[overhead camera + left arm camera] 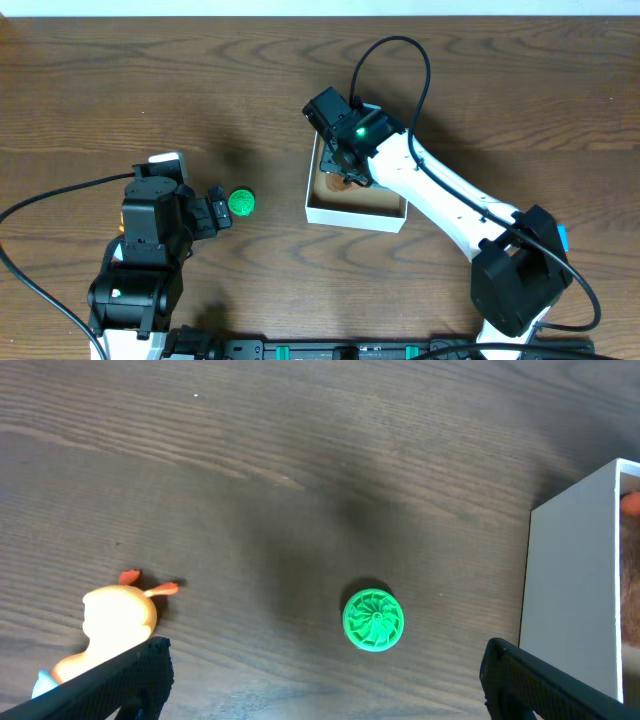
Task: Pack container
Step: 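Carry the beaver with the right gripper into the box and release, then move the right gripper to the colour cube and grasp it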
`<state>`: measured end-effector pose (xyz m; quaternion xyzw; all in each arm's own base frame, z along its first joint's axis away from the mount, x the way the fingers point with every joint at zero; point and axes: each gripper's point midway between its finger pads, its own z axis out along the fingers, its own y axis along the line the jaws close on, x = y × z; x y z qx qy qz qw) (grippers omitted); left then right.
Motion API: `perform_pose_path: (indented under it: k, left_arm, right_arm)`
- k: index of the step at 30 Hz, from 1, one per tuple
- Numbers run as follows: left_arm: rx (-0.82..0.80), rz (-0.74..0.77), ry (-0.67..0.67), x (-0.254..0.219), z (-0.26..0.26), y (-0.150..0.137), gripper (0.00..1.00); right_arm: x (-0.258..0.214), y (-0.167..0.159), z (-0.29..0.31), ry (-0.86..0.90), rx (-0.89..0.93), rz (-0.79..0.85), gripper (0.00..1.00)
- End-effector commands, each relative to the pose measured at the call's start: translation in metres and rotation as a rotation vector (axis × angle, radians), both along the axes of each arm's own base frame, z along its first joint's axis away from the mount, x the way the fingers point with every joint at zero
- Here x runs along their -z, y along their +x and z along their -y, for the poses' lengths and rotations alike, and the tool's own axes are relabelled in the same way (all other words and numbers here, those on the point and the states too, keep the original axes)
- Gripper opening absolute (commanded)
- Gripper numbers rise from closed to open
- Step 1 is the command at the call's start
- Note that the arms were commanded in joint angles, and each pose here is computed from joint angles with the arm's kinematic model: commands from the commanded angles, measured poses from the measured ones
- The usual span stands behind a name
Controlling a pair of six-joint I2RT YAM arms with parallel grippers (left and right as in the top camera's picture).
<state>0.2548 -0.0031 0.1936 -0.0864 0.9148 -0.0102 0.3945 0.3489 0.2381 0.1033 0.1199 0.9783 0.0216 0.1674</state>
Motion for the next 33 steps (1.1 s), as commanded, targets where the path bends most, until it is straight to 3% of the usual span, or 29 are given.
perform_pose_path:
  k: [1, 4, 7, 11, 15, 20, 28, 33]
  left_arm:
    - [-0.009, 0.013, -0.012, -0.006, 0.001, 0.001, 0.98]
    - [-0.009, 0.013, -0.012, -0.006, 0.001, 0.002, 0.98]
    - [-0.009, 0.013, -0.012, -0.006, 0.001, 0.001, 0.98]
    - [-0.009, 0.013, -0.012, -0.006, 0.001, 0.001, 0.98]
    - [-0.009, 0.012, -0.012, -0.006, 0.001, 0.001, 0.98]
    - [-0.008, 0.011, -0.012, -0.005, 0.001, 0.002, 0.98]
    - [-0.008, 0.01, -0.012, -0.005, 0.001, 0.002, 0.98]
    - [-0.008, 0.011, -0.012, -0.005, 0.001, 0.002, 0.98]
  right_arm:
    - [-0.047, 0.027, 0.041, -0.124, -0.032, 0.142, 0.78]
    - [-0.103, 0.036, 0.08, -0.14, 0.038, 0.242, 0.93]
    - [-0.156, 0.035, 0.134, -0.08, 0.169, 0.323, 0.98]
    - [-0.181, 0.007, 0.213, -0.002, 0.376, 0.294, 0.99]
    - [-0.163, -0.045, 0.29, 0.018, 0.708, 0.119, 0.99]
    - [-0.115, -0.077, 0.336, 0.067, 0.917, -0.047, 0.99]
    - [-0.008, -0.107, 0.369, 0.097, 1.081, -0.155, 0.99]
    - [0.029, -0.123, 0.374, 0.097, 1.122, -0.178, 0.99]
